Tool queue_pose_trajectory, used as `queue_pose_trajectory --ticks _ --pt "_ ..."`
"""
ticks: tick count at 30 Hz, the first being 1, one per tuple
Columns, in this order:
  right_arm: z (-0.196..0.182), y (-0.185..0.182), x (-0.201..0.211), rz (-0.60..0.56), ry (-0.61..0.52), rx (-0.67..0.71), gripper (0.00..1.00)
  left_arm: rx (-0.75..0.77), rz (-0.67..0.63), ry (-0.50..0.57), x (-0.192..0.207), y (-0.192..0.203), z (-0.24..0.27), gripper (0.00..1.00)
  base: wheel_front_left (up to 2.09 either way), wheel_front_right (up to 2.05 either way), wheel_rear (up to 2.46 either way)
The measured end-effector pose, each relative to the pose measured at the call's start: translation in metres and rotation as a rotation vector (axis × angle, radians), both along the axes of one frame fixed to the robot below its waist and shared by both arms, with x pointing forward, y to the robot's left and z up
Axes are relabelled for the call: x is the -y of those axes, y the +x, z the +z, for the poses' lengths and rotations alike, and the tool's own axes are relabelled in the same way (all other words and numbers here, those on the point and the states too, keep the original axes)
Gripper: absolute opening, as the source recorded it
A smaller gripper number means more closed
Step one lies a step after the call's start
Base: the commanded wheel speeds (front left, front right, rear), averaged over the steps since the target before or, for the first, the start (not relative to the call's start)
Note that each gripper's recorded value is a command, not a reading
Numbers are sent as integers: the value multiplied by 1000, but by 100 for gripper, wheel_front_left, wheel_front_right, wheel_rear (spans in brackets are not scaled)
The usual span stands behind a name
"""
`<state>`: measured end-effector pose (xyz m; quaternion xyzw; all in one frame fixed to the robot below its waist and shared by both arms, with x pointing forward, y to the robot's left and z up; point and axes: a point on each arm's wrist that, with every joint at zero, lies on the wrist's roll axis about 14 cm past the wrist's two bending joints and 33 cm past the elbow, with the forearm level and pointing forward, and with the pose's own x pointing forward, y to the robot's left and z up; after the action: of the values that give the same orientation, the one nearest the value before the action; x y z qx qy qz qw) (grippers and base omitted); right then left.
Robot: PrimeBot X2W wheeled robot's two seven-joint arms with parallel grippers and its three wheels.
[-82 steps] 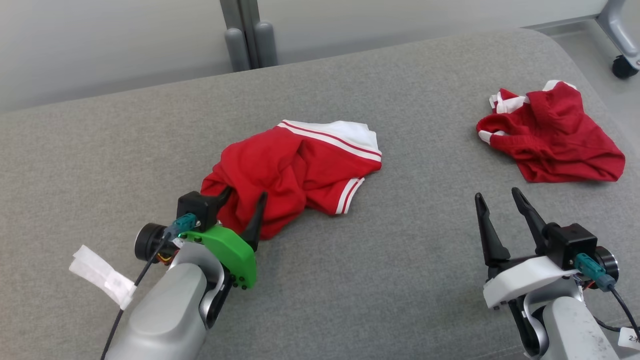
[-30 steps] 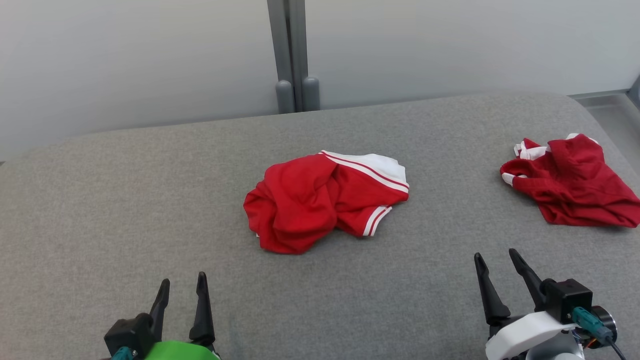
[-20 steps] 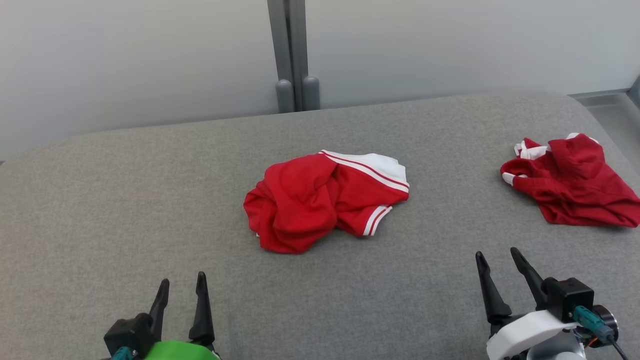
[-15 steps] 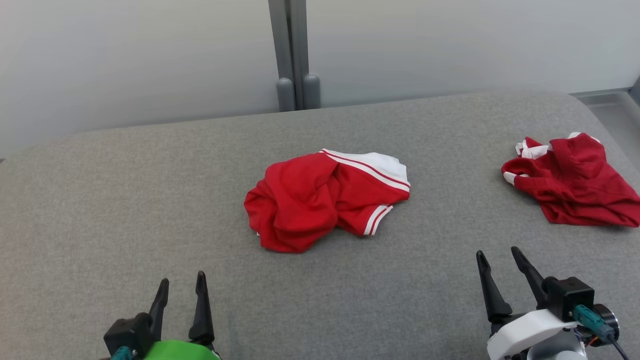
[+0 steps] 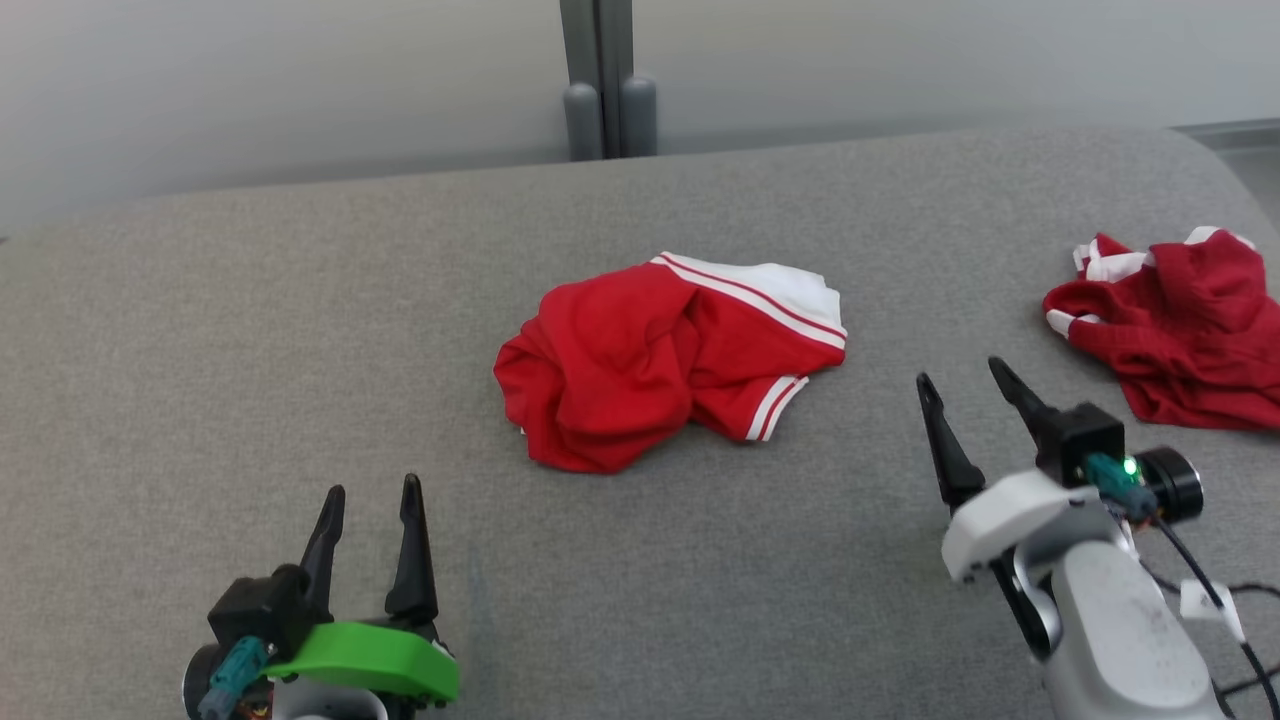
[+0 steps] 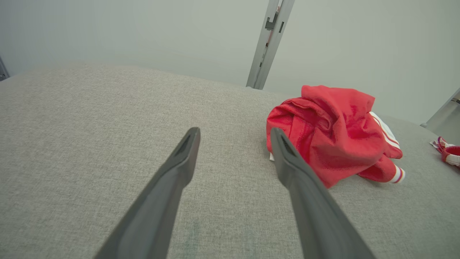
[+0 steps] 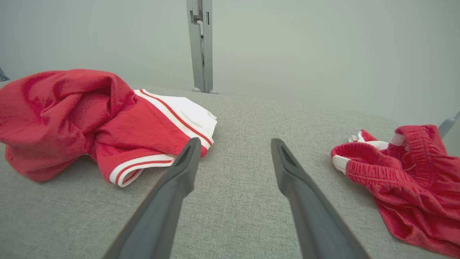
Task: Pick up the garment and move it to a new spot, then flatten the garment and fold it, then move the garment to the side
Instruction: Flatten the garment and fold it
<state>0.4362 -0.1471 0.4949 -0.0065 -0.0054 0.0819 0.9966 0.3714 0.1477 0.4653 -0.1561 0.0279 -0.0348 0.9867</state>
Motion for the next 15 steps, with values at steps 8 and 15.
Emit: queue_pose_trajectory --ticks 8,15 --pt "-20 67 -29 83 -104 -111 100 -15 7 2 -3 21 -7 100 0 0 0" --pt "-69 89 -58 158 -111 -281 100 -51 33 11 -13 28 -21 100 0 0 0"
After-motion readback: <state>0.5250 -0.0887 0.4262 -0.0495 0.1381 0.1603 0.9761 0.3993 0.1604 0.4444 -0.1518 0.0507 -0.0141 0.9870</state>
